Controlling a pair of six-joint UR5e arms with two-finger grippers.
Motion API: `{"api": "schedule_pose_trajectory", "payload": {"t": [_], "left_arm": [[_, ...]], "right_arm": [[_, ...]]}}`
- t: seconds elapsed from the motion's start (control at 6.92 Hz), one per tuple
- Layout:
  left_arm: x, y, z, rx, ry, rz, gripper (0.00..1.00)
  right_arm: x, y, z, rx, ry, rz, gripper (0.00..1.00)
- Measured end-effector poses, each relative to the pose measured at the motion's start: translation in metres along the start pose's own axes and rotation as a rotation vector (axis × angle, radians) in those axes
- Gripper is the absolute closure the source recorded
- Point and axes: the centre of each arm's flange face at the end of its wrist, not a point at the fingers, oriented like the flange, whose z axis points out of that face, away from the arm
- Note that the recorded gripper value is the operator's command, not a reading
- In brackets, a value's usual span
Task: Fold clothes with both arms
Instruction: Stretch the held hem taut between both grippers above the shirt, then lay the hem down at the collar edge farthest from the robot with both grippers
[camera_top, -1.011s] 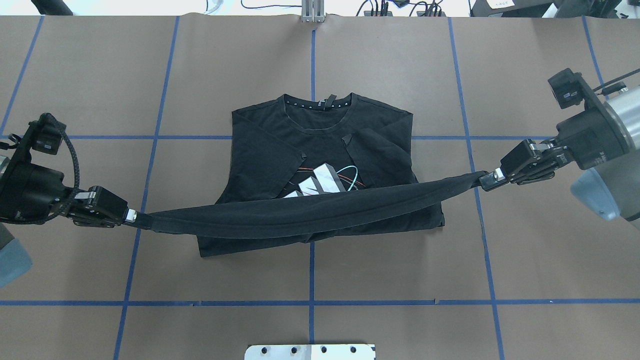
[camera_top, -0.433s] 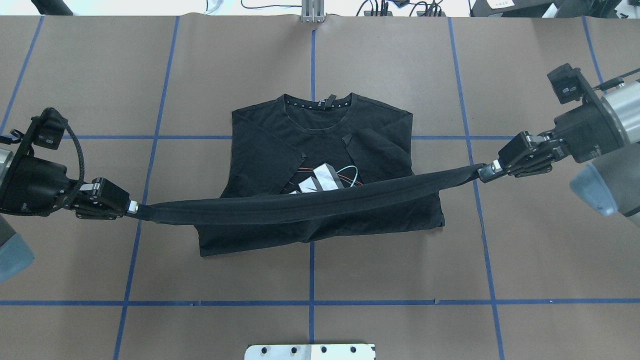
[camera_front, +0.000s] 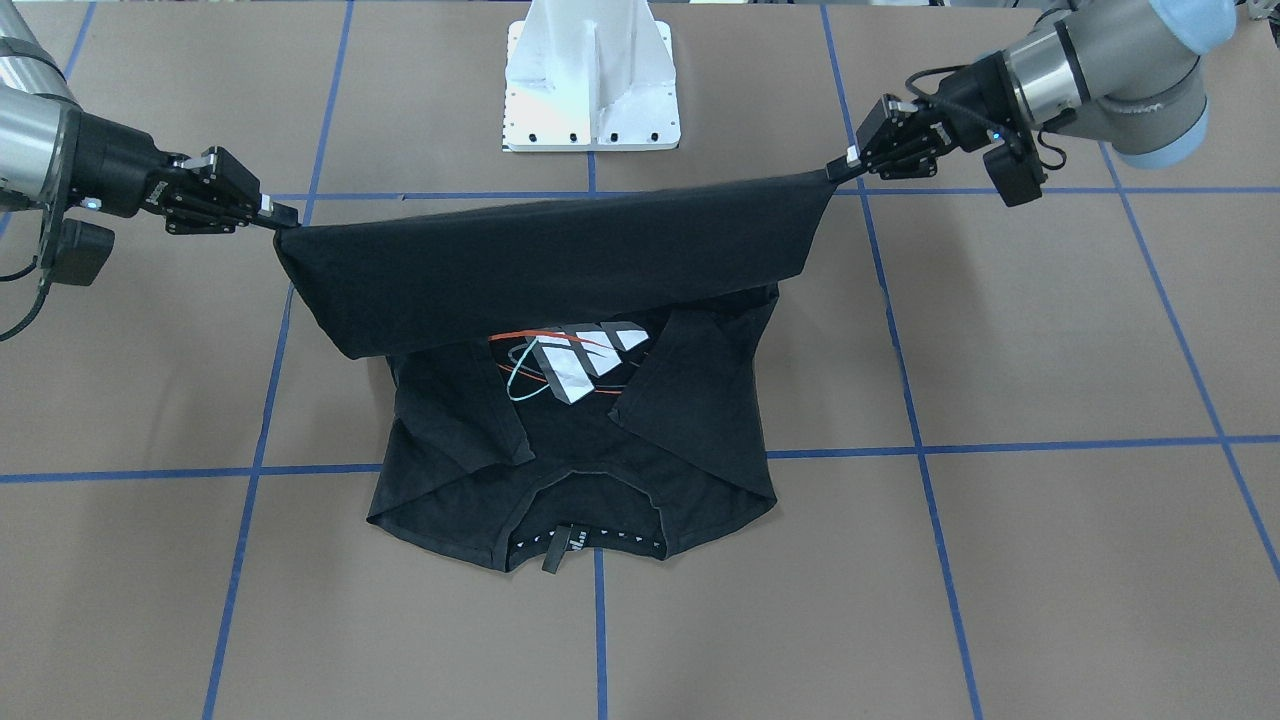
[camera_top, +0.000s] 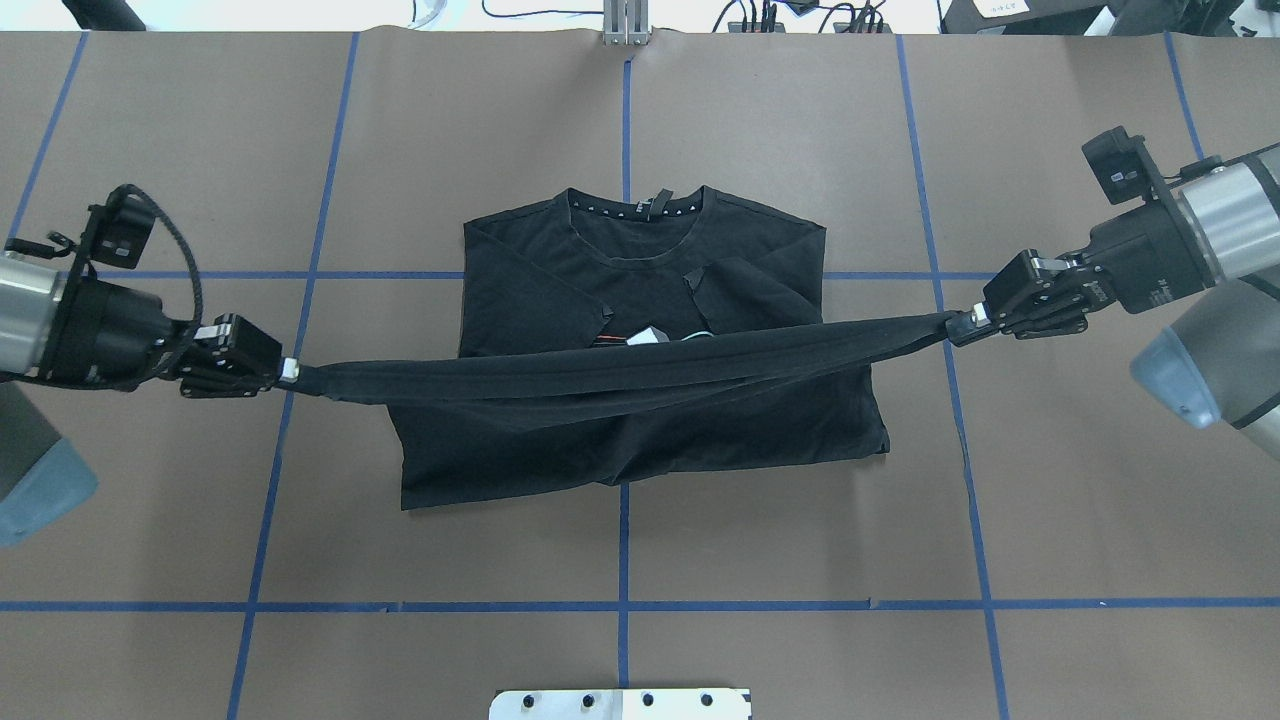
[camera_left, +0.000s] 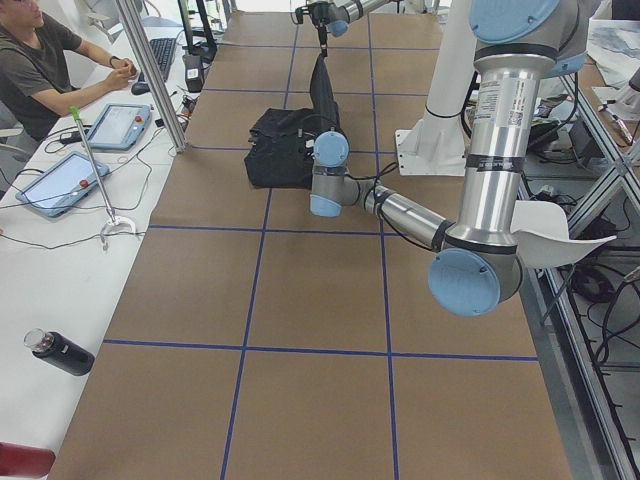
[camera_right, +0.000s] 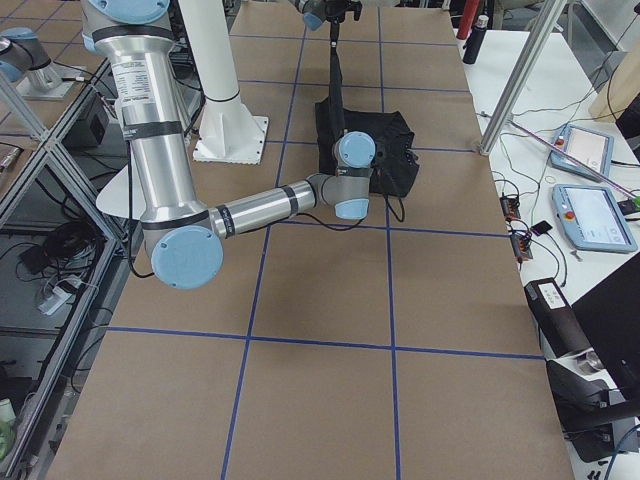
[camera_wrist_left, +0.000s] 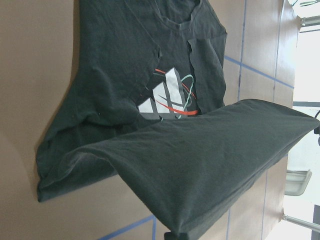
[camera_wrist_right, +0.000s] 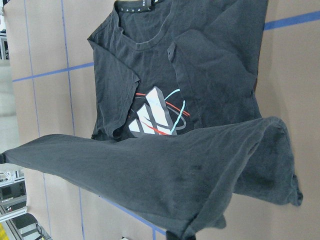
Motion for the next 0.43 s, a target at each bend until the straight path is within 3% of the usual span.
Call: {"api": "schedule_pose_trajectory", "payload": {"t": [0.43], "left_arm": [[-0.008, -0.049, 0.037, 0.076, -0.019, -0.022, 1.0]], "right_arm": [[-0.002, -0.05, 0.031, 0.049, 0.013, 0.023, 1.0]]}}
